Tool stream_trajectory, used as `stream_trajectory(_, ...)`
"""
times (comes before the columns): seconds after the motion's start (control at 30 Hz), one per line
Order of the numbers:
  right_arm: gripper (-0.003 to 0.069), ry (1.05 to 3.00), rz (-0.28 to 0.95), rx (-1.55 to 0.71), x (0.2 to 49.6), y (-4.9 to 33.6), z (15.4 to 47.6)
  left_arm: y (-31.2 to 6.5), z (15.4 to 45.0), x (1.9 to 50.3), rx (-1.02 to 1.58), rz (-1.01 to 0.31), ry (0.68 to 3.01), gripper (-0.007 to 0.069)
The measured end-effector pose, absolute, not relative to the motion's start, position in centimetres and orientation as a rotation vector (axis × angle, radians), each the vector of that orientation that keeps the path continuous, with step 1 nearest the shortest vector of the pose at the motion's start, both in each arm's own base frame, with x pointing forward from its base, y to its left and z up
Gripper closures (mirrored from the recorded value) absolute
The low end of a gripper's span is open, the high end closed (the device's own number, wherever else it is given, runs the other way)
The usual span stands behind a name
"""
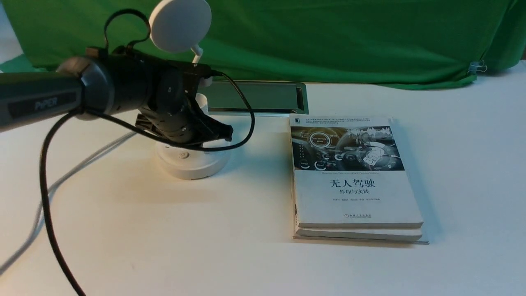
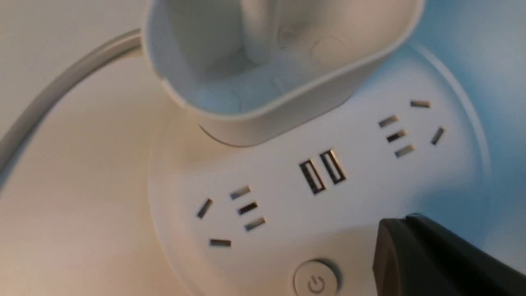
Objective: Turn on the desk lamp on the white desktop with your hand.
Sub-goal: 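Press the power button on the lamp base to turn the lamp on with the left gripper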
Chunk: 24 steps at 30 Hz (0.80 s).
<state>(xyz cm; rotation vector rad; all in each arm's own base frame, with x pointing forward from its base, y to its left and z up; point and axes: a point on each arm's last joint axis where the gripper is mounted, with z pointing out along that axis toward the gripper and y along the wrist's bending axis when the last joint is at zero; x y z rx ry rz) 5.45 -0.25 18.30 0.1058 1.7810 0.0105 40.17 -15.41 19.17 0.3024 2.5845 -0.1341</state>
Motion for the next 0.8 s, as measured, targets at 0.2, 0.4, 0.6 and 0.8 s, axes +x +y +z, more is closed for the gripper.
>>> stream_trajectory(0.2,0.0421,1.782,0.01,0.106,5.5,-0.3,18.3,-15.8,19.3,40.6,0.253,-0.199,2.548,0.0604)
stream_trajectory(0.4,0.0421,1.782,0.01,0.106,5.5,-0.3,18.3,-16.0,18.5,40.9,0.247,-0.208,2.546,0.0604)
stream_trajectory(0.6,0.0421,1.782,0.01,0.106,5.5,-0.3,18.3,-16.0,18.1,40.9,0.252,-0.201,2.563,0.0604)
stream_trajectory(0.8,0.0421,1.782,0.011,0.107,5.5,-0.3,18.3,-16.0,18.0,40.7,0.244,-0.21,2.586,0.0604)
